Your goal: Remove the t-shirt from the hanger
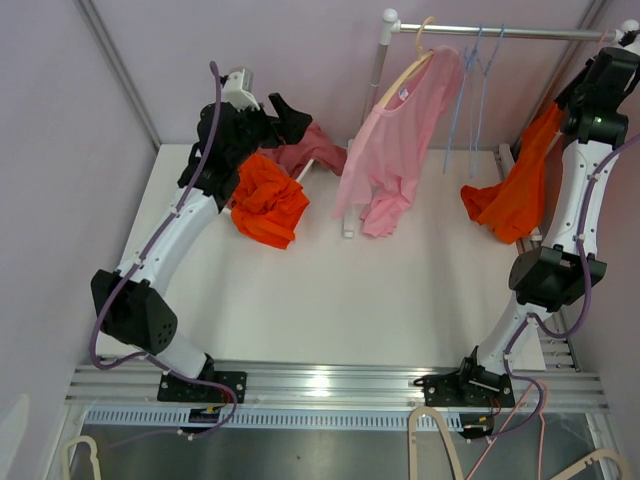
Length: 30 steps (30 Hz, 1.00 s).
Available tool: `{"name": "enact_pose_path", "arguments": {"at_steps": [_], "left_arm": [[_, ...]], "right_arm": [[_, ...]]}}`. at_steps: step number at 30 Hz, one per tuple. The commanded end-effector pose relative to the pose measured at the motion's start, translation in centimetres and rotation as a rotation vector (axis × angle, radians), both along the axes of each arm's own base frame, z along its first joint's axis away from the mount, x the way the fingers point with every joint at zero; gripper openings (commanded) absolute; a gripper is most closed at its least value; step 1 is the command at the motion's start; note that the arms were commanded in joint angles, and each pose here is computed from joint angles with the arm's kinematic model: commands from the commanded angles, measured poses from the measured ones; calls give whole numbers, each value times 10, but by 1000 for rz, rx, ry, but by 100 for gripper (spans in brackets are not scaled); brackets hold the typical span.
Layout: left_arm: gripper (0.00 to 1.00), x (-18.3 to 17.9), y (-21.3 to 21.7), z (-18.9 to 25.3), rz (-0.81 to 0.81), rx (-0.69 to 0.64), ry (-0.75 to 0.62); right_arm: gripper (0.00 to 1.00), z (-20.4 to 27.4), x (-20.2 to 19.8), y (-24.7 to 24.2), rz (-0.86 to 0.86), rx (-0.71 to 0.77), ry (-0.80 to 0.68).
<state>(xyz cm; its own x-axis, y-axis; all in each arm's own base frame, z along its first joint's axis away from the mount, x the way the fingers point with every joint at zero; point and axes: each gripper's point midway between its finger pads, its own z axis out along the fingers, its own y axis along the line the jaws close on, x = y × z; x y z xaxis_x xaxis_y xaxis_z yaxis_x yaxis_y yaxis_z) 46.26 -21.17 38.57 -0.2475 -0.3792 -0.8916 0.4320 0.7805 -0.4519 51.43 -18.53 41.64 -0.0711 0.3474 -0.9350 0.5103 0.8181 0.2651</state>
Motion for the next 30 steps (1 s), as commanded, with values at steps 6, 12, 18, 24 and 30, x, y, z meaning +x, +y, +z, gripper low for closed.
{"name": "enact_pose_path", "arguments": {"at_steps": [6, 12, 18, 24, 30], "left_arm": [[99, -5, -10, 37, -34, 10, -192], [100, -6, -14, 32, -49, 15, -196], [100, -9, -13, 36, -44, 31, -221], [100, -8, -16, 39, -54, 37, -231], [99, -4, -18, 34, -57, 45, -226]], "right_arm": [[0, 23, 13, -8, -4, -35, -97], [23, 23, 17, -3, 22, -18, -106], [44, 30, 16, -2, 26, -28, -123], [44, 22, 21, -5, 19, -24, -110], [40, 4, 31, -7, 23, -14, -79]]}}
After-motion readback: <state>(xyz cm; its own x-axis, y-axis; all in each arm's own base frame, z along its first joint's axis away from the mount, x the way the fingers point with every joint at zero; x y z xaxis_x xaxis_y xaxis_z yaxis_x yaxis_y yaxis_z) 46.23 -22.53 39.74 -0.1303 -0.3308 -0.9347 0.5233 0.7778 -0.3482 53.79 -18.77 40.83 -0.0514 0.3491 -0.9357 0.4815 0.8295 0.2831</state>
